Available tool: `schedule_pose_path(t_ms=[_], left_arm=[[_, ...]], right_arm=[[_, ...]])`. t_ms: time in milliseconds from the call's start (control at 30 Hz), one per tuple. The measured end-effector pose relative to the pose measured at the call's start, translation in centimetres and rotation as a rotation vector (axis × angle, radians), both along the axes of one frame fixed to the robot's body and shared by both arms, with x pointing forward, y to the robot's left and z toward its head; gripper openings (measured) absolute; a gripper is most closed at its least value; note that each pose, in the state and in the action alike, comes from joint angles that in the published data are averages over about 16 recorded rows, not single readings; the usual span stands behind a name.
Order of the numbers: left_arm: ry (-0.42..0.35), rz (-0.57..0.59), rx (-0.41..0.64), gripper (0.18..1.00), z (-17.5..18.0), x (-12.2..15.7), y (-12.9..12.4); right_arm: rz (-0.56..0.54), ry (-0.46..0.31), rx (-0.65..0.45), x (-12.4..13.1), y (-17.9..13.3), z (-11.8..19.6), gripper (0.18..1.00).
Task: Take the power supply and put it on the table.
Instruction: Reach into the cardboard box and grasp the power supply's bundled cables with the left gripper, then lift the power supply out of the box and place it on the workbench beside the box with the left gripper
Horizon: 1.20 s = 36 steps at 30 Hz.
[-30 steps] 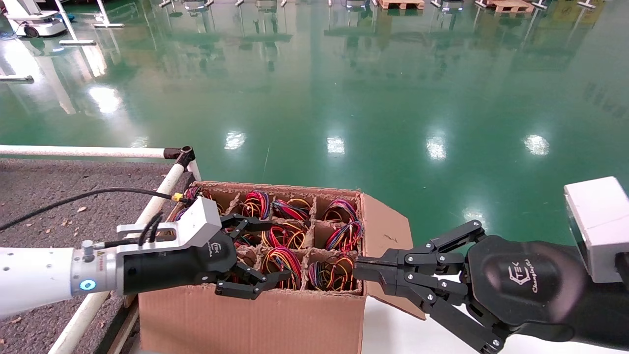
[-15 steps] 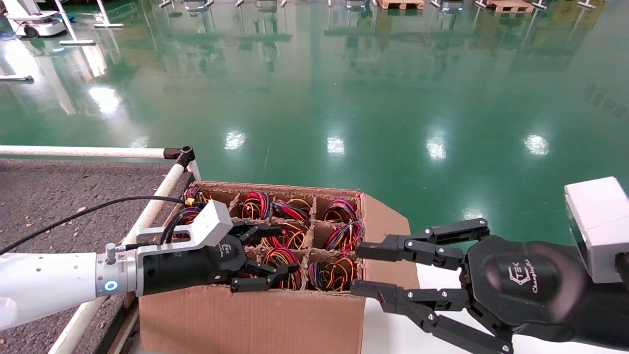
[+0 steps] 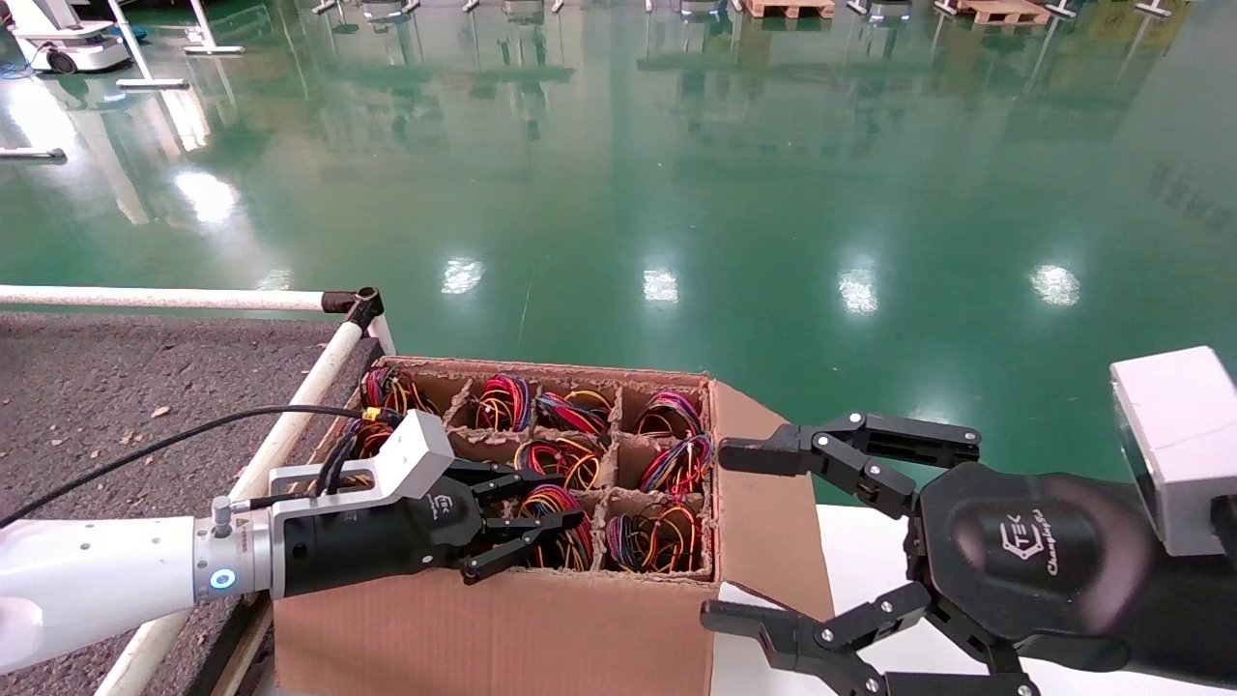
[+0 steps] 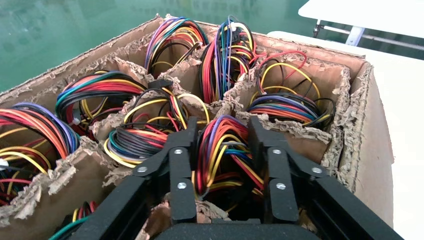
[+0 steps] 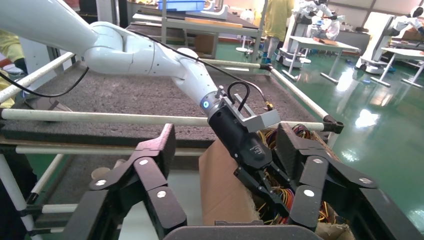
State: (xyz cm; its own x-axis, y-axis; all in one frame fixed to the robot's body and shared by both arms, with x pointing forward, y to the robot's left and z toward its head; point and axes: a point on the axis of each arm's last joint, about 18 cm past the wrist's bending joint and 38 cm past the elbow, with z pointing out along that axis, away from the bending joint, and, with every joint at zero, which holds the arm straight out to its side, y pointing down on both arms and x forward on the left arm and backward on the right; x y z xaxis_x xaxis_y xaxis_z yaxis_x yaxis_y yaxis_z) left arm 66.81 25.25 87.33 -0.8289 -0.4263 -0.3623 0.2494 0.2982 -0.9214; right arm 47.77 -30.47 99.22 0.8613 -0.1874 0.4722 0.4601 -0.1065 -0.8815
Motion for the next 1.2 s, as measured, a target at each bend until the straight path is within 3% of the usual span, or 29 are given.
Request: schedule_pose_path(t_ms=[367,567,833,1200], left_arm=[[0.001,-0.012,-0.021,0.314,-0.4,-0.2,0.4],[-0.006,-0.02,-0.037,0.252,0.1,-0.4,0.6],[-0.042,-0.032,-0.071,0.225,2.5,-0.6,1.0],[-0.147,-0.051,-0.135,0.222,9.4,-1.7,2.1]], right_arm=[[0.0,0.0,0.0,0.0,0.0,0.0,0.865],[0.0,0.0,0.0,0.0,0.0,0.0,0.941],[0.0,0.0,0.0,0.0,0.0,0.0,0.992],[0.0,0.0,0.0,0.0,0.0,0.0,1.0]])
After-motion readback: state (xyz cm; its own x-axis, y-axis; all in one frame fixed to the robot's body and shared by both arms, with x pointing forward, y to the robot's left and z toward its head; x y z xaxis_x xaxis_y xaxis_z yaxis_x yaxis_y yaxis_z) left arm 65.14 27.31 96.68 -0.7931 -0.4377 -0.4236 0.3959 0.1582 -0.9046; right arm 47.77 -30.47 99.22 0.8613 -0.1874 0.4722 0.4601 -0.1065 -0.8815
